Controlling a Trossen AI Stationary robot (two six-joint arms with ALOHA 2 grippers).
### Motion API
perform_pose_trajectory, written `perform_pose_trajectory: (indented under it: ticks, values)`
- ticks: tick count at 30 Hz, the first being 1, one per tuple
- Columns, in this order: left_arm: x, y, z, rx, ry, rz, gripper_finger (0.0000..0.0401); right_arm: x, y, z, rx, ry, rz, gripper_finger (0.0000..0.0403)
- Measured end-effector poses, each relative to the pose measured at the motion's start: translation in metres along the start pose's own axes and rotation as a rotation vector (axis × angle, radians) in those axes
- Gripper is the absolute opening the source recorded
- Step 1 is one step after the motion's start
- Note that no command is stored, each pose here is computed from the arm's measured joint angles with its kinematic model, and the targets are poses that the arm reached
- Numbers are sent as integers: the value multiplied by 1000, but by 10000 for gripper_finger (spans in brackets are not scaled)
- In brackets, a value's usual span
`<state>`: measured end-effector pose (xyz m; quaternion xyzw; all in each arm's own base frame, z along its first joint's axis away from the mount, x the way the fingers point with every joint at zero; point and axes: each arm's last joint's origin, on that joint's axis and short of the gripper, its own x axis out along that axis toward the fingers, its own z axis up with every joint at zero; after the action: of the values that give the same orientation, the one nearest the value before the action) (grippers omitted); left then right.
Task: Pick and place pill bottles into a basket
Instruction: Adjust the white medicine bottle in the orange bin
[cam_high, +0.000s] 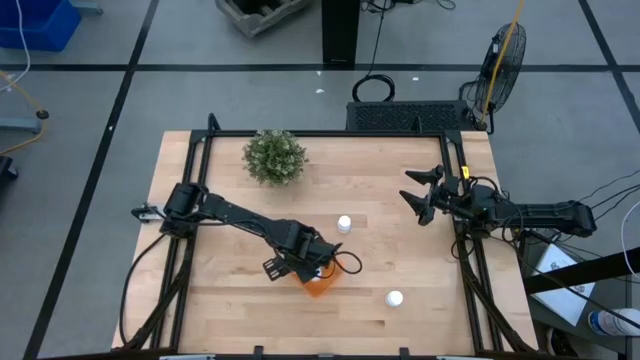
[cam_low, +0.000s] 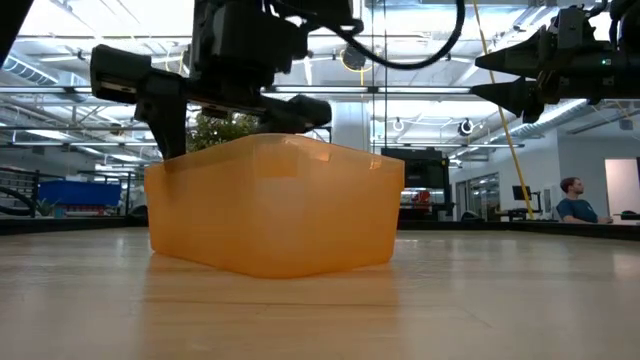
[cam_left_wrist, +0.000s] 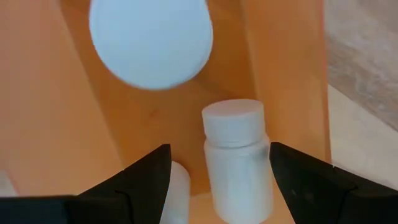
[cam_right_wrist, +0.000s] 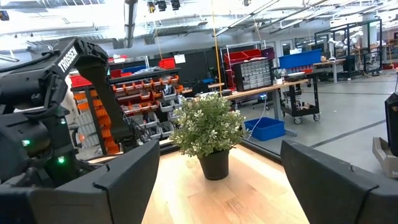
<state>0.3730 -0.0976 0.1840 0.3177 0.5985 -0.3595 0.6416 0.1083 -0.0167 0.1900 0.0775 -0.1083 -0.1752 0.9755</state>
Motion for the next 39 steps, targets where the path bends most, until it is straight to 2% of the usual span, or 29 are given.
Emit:
perform_pose_trajectory:
  ticks: [19,31,39]
  values:
    - [0,3,-3,-12,-48,-46,273,0,0,0,-3,0,0,325]
    - [16,8,-1,-22,-51,-72,273,0,0,0,-3,4,-1,325]
    - [15,21,-11,-103,-62,-58,273,0,0,0,-1,4,0,325]
